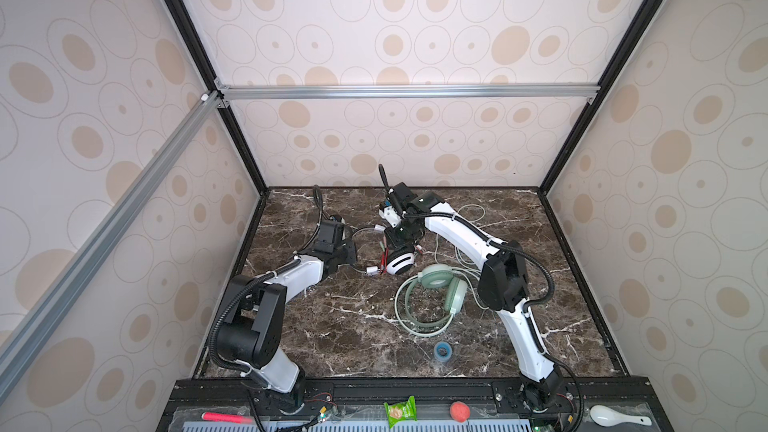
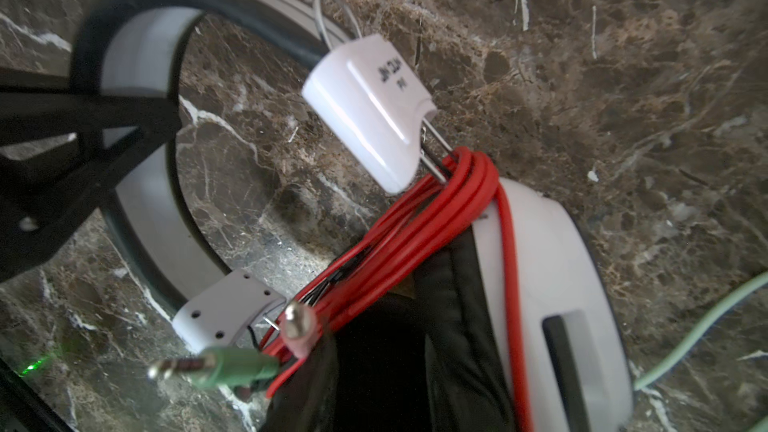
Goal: Wrap the headphones
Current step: 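Lower the wrapped white headset onto the table with the left gripper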
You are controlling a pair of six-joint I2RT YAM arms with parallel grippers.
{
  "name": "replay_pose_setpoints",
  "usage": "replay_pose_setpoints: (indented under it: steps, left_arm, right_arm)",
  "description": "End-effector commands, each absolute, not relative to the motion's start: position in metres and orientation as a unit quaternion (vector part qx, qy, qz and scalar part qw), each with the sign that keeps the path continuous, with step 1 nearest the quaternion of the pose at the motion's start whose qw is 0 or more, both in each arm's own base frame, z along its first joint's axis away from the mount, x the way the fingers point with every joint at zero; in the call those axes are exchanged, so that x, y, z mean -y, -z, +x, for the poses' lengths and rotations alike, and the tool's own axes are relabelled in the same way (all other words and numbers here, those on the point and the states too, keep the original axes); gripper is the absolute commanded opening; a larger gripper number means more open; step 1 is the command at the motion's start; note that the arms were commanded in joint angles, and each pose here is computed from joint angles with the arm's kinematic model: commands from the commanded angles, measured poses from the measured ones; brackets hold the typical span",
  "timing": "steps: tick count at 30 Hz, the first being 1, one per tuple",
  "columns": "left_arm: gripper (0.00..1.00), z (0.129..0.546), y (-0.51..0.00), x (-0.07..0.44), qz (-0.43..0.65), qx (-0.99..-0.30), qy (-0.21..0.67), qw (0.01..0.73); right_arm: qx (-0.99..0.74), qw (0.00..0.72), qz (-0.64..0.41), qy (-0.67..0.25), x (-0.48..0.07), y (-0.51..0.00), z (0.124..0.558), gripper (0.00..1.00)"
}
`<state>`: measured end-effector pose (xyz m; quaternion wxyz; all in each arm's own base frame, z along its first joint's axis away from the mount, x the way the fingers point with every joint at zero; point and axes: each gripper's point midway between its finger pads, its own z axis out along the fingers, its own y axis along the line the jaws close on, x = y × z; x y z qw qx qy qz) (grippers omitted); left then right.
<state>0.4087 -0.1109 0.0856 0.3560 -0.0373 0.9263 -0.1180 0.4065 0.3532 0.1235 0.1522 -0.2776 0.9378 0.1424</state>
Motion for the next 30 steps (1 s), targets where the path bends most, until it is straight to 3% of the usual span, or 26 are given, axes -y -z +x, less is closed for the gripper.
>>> replay_pose_setpoints:
  steps: [1,11,17,24,30]
  left_arm:
    - [0.0,0.41,-0.087,0.098,-0.064,-0.932,0.114,0.337]
    - [0.0,0.413,-0.082,0.091,-0.1,-0.936,0.117,0.316]
    - [0.0,0.418,-0.076,0.077,-0.142,-0.932,0.126,0.31]
    - [0.0,0.455,-0.073,0.06,-0.175,-0.925,0.144,0.304]
    - [0.0,0.495,-0.067,0.051,-0.174,-0.928,0.14,0.298]
  right_arm:
    - [-0.942,0.199,-0.24,-0.126,-0.329,-0.152,0.426,0.43]
    - [-0.933,0.206,-0.244,-0.165,-0.343,-0.159,0.417,0.48]
    - [-0.919,0.243,-0.246,-0.19,-0.354,-0.191,0.421,0.54]
    - [-0.915,0.281,-0.228,-0.18,-0.333,-0.236,0.433,0.72]
    - [-0.915,0.308,-0.197,-0.174,-0.296,-0.256,0.432,0.75]
